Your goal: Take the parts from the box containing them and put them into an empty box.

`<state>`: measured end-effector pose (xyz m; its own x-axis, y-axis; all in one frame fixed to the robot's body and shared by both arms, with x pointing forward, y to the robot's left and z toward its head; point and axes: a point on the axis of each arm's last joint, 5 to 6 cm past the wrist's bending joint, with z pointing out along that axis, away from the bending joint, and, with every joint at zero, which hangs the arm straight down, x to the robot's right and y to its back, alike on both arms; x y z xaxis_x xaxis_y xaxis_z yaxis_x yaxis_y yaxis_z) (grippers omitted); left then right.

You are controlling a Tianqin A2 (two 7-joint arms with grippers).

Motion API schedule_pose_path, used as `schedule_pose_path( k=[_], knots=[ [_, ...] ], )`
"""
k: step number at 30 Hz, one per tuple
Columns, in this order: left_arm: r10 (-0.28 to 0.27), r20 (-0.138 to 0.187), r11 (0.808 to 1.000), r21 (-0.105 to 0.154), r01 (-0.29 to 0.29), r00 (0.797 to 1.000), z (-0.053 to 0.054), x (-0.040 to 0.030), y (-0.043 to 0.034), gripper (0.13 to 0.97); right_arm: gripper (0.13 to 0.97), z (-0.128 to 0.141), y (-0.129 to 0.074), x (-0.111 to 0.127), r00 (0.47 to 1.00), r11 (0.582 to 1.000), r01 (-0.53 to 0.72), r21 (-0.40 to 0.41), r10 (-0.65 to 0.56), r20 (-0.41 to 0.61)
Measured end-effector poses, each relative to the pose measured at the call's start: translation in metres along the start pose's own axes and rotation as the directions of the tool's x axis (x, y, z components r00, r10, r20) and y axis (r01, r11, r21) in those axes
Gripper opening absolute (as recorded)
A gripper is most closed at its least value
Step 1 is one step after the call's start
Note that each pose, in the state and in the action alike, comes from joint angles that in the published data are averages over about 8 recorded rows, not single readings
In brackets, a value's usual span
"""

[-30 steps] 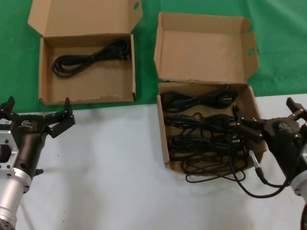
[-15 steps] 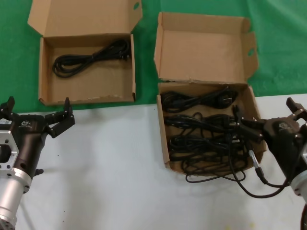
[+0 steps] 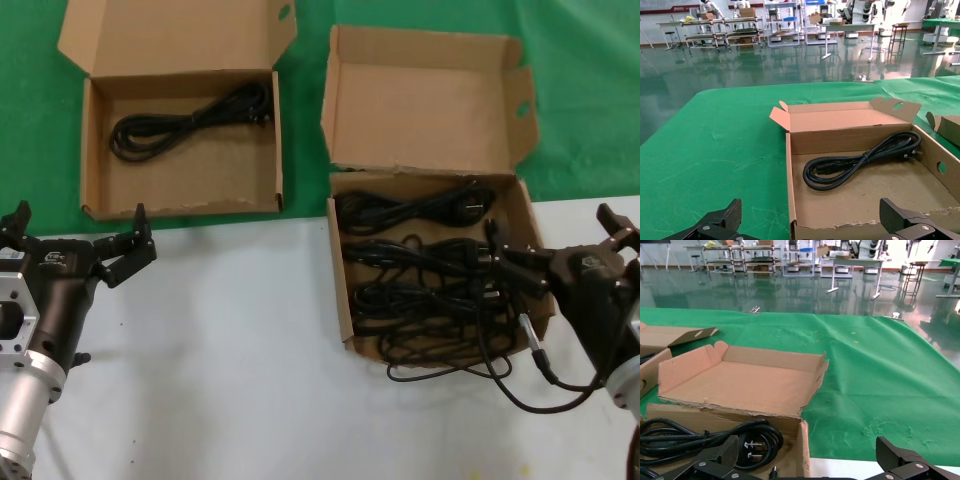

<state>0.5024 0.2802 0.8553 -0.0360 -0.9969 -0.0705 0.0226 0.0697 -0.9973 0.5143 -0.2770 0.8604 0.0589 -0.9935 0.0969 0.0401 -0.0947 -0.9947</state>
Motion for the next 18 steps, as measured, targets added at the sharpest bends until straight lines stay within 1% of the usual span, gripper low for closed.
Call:
schedule_pose_path(
  k=[18],
  knots=[
    [0.0,0.0,1.0,0.0,0.0,1.0,0.0,0.0,0.0,0.966,0.966,0.0,0.0,0.0,1.0,1.0,0.0,0.0,0.0,0.0]
  ],
)
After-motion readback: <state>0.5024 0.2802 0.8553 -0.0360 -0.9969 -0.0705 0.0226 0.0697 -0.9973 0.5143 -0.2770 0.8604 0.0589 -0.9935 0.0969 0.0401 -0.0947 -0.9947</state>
